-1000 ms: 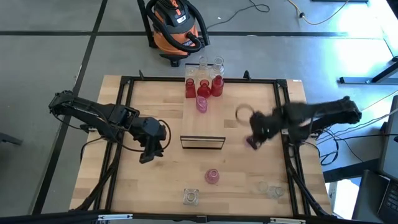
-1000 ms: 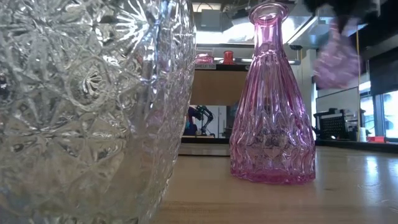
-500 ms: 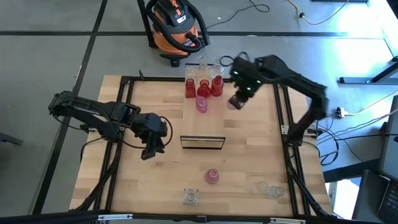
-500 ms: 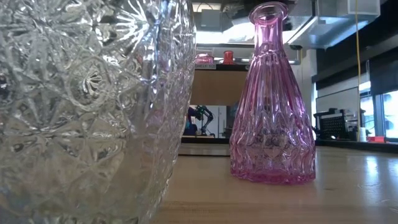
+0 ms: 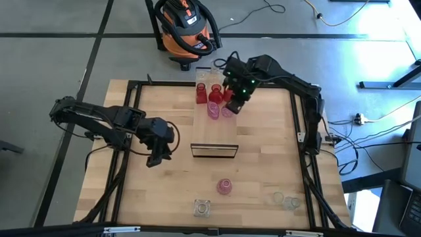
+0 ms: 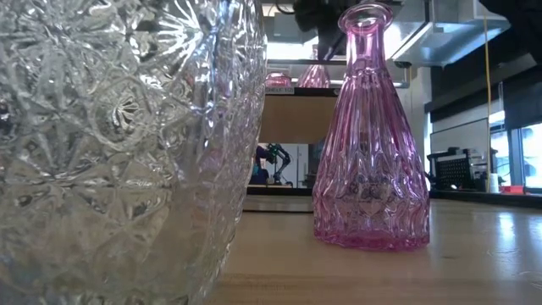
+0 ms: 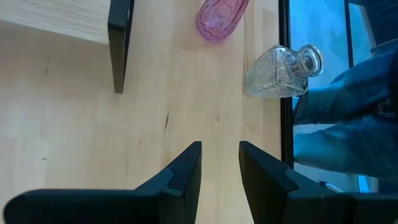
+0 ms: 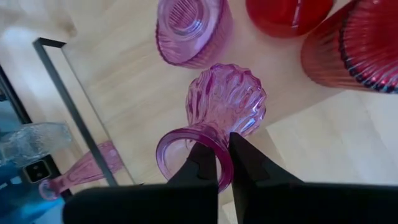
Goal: Sort vases onto shelf
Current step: Put the purple vase on the shelf aligned with the other purple vase
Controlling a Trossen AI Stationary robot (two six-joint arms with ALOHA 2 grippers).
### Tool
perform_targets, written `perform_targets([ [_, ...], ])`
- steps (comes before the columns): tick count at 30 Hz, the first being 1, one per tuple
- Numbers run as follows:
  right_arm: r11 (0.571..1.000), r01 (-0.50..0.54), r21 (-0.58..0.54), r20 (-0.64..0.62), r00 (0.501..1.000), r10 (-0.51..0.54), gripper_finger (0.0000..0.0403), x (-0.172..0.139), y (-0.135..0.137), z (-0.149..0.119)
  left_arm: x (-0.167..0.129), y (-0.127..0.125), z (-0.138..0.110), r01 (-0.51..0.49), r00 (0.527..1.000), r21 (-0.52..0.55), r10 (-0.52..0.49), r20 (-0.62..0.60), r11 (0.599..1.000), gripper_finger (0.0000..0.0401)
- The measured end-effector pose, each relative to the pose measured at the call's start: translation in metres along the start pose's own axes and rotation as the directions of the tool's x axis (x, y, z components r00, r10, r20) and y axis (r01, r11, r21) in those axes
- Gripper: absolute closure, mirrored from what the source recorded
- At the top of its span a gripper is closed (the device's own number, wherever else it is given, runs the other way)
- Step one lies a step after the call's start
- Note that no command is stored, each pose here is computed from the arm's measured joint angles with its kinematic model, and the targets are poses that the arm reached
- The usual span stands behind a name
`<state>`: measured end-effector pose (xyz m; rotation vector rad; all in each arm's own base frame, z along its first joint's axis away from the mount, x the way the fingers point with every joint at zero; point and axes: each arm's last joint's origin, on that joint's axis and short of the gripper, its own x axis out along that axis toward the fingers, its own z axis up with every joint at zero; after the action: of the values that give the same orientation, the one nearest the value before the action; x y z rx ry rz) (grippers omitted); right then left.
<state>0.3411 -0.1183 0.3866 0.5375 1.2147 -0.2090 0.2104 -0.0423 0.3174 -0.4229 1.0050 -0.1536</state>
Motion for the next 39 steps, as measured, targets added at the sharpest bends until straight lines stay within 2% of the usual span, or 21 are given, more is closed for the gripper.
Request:
perform_targets([
  [9,1.0,0.018,-0.009,-0.012,1.0,-0.018,0.04,0.005,-0.002,0.001,0.0,0.0,-0.001,-0.004,1.0,0.025,0.005,-0.005,1.0,0.03],
  [21,1.0,0.015,-0.002,-0.059,0.998,-0.015,0.0359,0.016,-0.005,-0.001,0.0,0.0,-0.001,0.001,1.0,0.019,0.0,-0.007,1.0,0.03],
  [39,0.999,0.035,-0.002,-0.059,0.998,-0.035,0.0357,0.017,-0.005,-0.001,0.0,0.0,-0.001,0.002,1.0,0.025,-0.002,-0.007,1.0,0.03],
])
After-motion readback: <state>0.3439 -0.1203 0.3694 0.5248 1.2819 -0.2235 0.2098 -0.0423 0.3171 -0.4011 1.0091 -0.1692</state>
